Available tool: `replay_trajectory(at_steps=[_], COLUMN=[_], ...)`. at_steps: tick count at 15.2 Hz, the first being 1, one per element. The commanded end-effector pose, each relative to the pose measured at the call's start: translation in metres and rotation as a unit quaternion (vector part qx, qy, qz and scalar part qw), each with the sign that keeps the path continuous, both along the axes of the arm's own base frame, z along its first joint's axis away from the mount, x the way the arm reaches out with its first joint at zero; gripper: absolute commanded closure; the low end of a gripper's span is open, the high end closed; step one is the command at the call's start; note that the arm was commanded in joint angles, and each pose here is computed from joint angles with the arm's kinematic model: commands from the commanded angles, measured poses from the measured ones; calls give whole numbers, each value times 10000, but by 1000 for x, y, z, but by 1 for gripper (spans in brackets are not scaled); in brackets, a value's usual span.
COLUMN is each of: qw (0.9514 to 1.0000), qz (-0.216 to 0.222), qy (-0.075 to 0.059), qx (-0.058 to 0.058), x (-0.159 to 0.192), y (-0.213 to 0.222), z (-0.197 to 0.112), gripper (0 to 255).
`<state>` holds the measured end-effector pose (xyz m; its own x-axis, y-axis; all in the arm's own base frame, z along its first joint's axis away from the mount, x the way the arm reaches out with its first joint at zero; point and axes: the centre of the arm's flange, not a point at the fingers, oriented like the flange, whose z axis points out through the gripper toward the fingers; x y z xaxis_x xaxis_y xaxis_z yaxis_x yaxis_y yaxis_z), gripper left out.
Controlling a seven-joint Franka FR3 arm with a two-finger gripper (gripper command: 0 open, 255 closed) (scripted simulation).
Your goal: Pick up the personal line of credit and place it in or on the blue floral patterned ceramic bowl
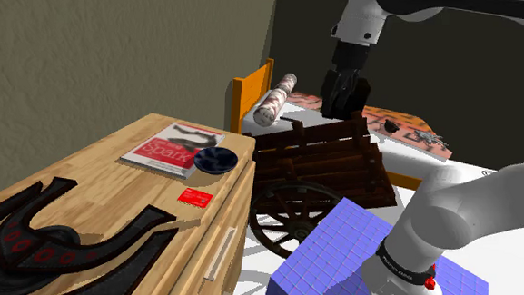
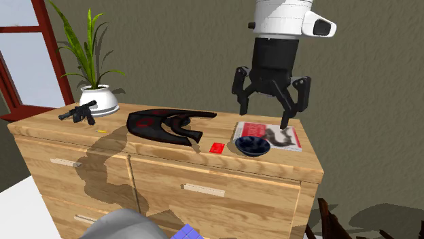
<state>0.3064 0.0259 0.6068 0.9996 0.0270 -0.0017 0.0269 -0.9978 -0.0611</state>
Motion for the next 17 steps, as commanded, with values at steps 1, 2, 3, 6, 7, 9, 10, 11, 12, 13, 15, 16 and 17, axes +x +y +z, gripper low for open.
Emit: replay_trajectory(at_steps=[1, 2, 3, 6, 7, 9, 10, 11, 12, 13, 15, 16, 17], qw=[10000, 9999, 9998, 9984, 9978, 9960, 9950, 9938, 9925, 9911, 9879, 9861, 9842], qz=[0, 66, 132, 329, 395, 527, 592, 658, 723, 789, 919, 984, 1049], qy=[0, -89, -178, -444, -532, -709, -798, -886, -974, -1062, -1238, -1326, -1413], qx=[0, 13, 27, 67, 80, 106, 120, 133, 146, 159, 186, 199, 212], x=[0, 3, 6, 17, 20, 27, 31, 35, 39, 43, 51, 55, 59], y=[0, 7, 14, 35, 42, 57, 64, 72, 79, 87, 103, 110, 118], z=[0, -9, -19, -46, -55, -73, -82, -90, -99, -107, -124, -132, -140], gripper=[0, 0, 0, 0, 0, 0, 0, 0, 0, 0, 0, 0, 0])
